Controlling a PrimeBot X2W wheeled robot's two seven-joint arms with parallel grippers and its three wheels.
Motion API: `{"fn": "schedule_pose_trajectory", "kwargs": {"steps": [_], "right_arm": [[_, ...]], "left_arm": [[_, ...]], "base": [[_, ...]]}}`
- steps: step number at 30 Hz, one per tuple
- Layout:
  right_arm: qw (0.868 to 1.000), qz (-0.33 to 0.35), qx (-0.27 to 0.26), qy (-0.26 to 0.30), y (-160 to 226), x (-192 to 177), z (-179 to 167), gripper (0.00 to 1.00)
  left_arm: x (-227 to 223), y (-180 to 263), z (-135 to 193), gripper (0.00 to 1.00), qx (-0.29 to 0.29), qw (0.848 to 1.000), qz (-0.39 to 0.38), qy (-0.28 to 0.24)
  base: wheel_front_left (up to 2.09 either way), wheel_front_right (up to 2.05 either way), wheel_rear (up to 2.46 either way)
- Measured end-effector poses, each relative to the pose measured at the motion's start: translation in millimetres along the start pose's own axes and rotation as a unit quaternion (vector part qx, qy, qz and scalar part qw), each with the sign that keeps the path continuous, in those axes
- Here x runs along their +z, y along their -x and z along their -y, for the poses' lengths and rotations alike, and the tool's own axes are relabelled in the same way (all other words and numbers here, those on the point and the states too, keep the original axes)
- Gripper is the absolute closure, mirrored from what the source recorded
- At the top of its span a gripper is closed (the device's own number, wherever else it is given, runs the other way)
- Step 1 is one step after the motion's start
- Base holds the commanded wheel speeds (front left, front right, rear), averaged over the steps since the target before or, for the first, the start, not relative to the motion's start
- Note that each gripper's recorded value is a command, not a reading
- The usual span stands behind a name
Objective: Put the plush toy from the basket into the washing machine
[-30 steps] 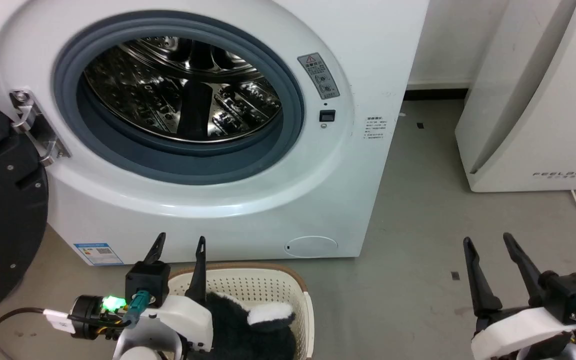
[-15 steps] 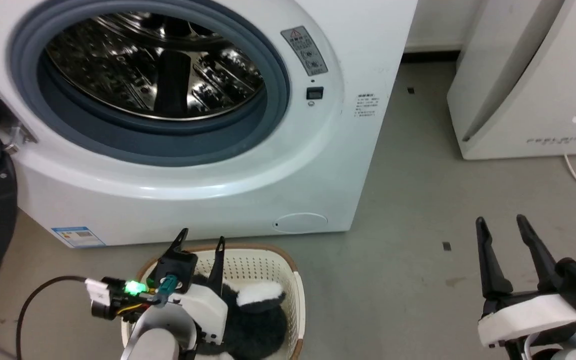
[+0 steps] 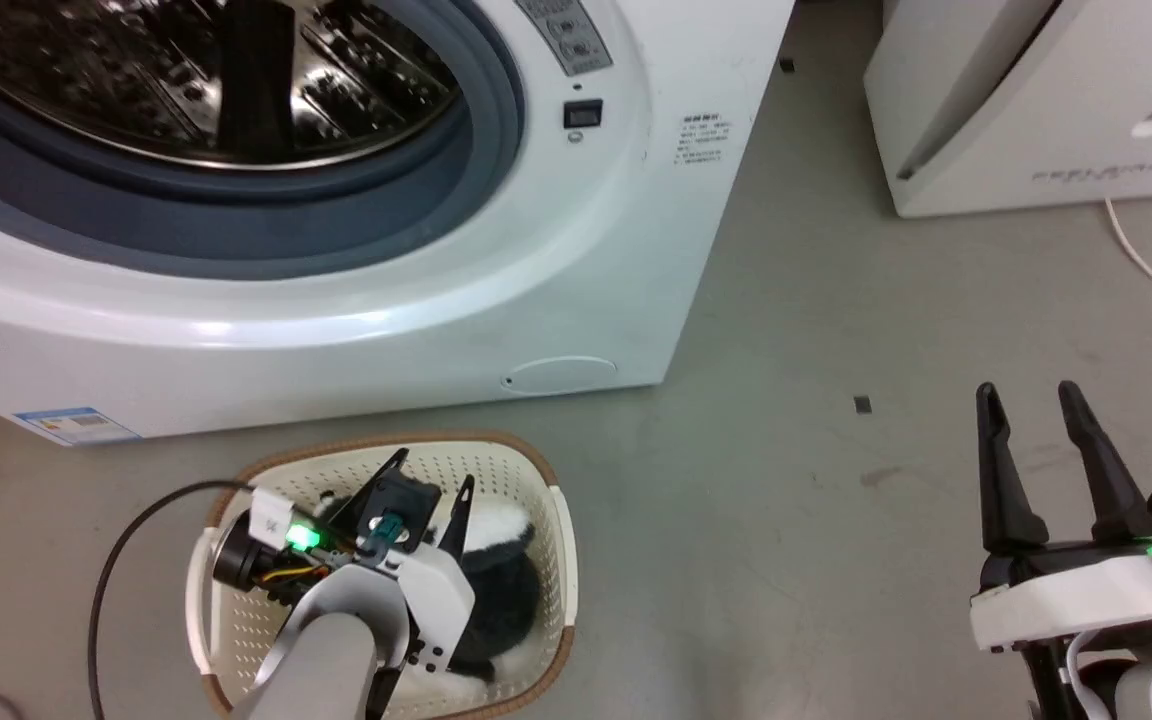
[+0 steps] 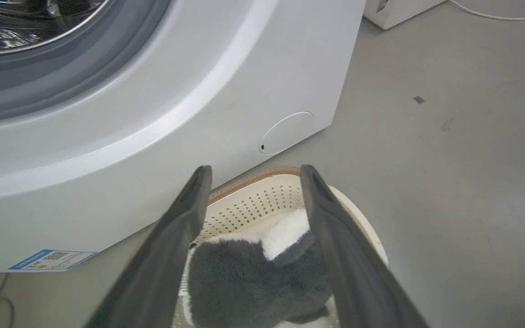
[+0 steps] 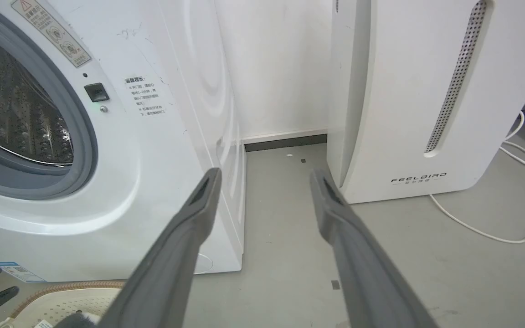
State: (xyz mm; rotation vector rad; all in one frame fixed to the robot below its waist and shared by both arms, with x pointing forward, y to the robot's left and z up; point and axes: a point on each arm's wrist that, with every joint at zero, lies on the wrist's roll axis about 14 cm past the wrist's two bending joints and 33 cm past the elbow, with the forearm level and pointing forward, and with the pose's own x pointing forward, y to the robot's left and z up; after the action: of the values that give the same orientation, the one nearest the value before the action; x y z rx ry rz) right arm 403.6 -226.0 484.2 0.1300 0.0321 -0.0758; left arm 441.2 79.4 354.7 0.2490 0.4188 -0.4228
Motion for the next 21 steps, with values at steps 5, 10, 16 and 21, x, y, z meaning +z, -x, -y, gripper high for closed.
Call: {"fn": "schedule_pose_trajectory", "kwargs": {"steps": [5,10,16,21], "right_arm": [[1.000,-0.002,-0.011,-0.003,-7.0,-5.2,7.2,0.00],[1.000,-0.009,-0.020,-0.006,-13.5,-14.0,13.1,0.00],[0.999,-0.016,-0.029,-0.017,-22.3,-26.3,19.0,0.00],[0.999,-0.025,-0.036,-0.019,-29.2,-37.8,23.8,0.00]], "left_arm": [[-23.8,-15.1,13.9,0.00,-0.040,0.998,-0.049,-0.026],[-49.0,-27.1,24.4,0.00,-0.073,0.991,-0.098,-0.054],[-81.5,-39.7,27.8,0.00,-0.105,0.978,-0.156,-0.091],[-112.2,-47.1,29.0,0.00,-0.126,0.964,-0.210,-0.107]], "base": [[0.00,0.00,0.00],[0.00,0.00,0.00],[0.00,0.00,0.00],[0.00,0.00,0.00]]}}
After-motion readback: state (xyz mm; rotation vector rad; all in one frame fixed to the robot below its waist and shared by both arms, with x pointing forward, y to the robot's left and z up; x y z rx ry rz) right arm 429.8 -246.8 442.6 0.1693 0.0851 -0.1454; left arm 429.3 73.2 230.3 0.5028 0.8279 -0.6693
